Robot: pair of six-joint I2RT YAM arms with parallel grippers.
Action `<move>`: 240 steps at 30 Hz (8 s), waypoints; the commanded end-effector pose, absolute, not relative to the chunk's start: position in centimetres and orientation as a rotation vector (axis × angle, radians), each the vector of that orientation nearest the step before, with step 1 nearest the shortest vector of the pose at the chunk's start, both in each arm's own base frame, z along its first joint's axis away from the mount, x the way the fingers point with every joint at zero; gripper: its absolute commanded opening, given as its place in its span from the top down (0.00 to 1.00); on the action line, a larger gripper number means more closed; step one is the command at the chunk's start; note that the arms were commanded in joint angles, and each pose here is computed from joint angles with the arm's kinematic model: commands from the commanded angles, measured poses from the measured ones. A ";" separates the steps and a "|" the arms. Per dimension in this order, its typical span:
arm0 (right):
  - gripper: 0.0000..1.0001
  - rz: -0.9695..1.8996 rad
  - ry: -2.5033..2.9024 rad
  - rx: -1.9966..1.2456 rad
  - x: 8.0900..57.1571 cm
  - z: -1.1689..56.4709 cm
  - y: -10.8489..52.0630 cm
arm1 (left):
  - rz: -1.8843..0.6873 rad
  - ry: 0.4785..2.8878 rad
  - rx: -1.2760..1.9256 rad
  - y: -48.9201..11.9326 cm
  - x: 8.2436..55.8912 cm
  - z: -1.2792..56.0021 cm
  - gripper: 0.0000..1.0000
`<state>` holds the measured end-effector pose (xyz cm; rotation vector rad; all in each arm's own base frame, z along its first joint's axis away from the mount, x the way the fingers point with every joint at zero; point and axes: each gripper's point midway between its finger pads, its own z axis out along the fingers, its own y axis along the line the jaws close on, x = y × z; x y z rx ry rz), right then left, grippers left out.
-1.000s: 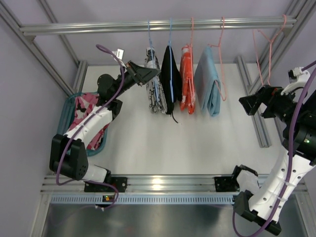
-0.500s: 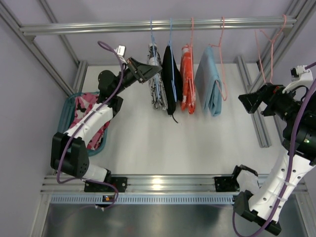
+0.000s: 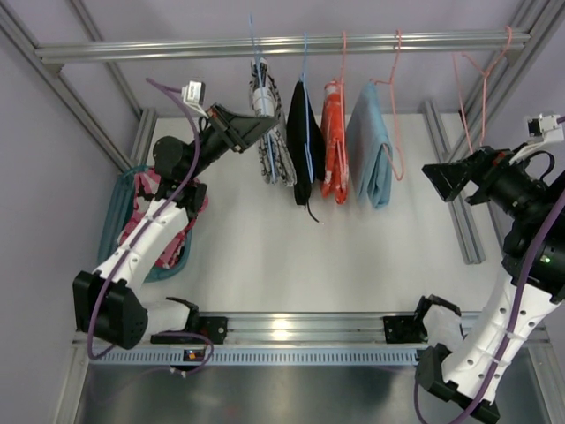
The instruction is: Remove the trousers from the hanger
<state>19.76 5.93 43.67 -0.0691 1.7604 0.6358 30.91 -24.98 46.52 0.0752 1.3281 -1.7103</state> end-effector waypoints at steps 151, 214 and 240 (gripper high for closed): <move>1.00 1.516 1.650 -0.201 25.4 55.4 42.2 | -0.460 1.331 0.335 -16.8 29.5 33.7 0.29; 1.00 1.557 1.669 -0.208 25.5 54.7 41.3 | -0.427 1.261 0.249 -17.1 32.2 36.5 0.35; 1.00 0.905 1.692 -0.100 33.5 49.3 32.2 | -0.451 1.165 0.520 -18.2 27.3 40.0 1.00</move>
